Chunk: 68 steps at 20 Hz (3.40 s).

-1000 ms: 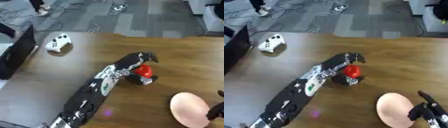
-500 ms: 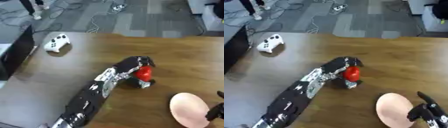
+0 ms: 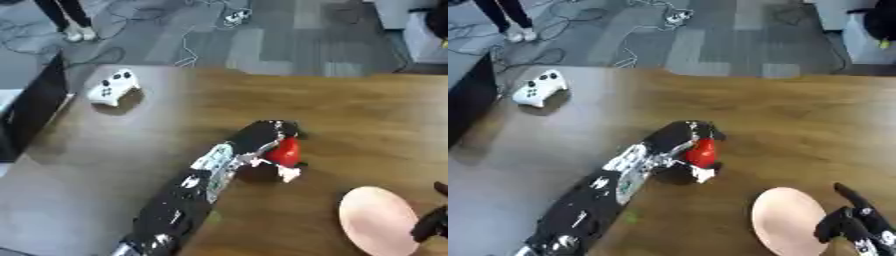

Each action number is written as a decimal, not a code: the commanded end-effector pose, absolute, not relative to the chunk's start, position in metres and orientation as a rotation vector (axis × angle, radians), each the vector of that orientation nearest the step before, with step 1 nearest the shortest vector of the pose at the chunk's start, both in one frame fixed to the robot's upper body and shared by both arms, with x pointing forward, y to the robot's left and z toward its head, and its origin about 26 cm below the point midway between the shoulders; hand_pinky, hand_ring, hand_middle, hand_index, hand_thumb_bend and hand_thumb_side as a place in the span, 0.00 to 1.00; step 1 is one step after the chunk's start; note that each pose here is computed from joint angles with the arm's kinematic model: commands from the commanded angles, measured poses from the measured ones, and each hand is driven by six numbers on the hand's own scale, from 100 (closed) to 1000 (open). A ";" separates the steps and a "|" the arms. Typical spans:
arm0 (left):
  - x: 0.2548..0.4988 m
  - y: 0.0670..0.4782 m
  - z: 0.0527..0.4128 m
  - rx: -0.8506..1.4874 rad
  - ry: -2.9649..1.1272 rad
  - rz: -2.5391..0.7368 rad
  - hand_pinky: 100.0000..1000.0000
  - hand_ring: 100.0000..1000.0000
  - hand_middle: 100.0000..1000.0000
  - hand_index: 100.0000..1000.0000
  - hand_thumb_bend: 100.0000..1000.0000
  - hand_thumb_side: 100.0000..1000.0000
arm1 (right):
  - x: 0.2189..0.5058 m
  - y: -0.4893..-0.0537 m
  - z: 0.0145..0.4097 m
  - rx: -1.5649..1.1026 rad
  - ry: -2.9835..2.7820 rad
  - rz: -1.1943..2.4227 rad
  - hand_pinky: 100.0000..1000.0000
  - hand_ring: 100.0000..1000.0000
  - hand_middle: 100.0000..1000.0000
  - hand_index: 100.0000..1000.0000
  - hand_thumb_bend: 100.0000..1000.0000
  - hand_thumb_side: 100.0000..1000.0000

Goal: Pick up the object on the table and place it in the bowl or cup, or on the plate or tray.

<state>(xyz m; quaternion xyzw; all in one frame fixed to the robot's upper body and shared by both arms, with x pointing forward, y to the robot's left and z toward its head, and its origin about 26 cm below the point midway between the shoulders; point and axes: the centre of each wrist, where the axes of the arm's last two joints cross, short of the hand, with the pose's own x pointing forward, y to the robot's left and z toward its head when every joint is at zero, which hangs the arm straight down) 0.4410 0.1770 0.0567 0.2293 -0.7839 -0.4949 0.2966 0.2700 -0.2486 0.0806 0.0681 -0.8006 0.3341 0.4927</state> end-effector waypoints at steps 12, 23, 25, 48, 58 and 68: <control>0.417 0.172 -0.006 0.362 -2.002 -1.037 0.00 0.24 0.47 0.67 0.00 0.26 | 0.272 -0.245 0.089 0.171 -1.970 0.826 0.48 0.51 0.50 1.00 0.00 0.85; 0.422 0.170 0.018 0.321 -2.061 -1.044 0.00 0.25 0.48 0.66 0.00 0.17 | 0.270 -0.247 0.088 0.165 -1.971 0.823 0.49 0.51 0.50 1.00 0.00 0.82; 0.424 0.167 0.032 0.306 -2.095 -1.084 0.00 0.25 0.48 0.66 0.00 0.15 | 0.269 -0.250 0.088 0.152 -1.971 0.821 0.49 0.51 0.50 1.00 0.00 0.81; 0.409 0.104 0.140 0.054 -2.338 -1.376 0.00 0.25 0.45 0.64 0.00 0.03 | 0.261 -0.260 0.073 0.063 -1.922 0.811 0.49 0.51 0.50 1.00 0.00 0.85; 0.405 0.091 0.144 0.038 -2.341 -1.493 0.00 0.26 0.45 0.63 0.00 0.01 | 0.261 -0.262 0.072 0.027 -1.917 0.822 0.49 0.51 0.50 1.00 0.00 0.86; 0.409 0.098 0.134 0.109 -2.316 -1.615 0.00 0.27 0.45 0.63 0.00 0.01 | 0.264 -0.259 0.077 0.028 -1.936 0.830 0.49 0.51 0.51 1.00 0.00 0.86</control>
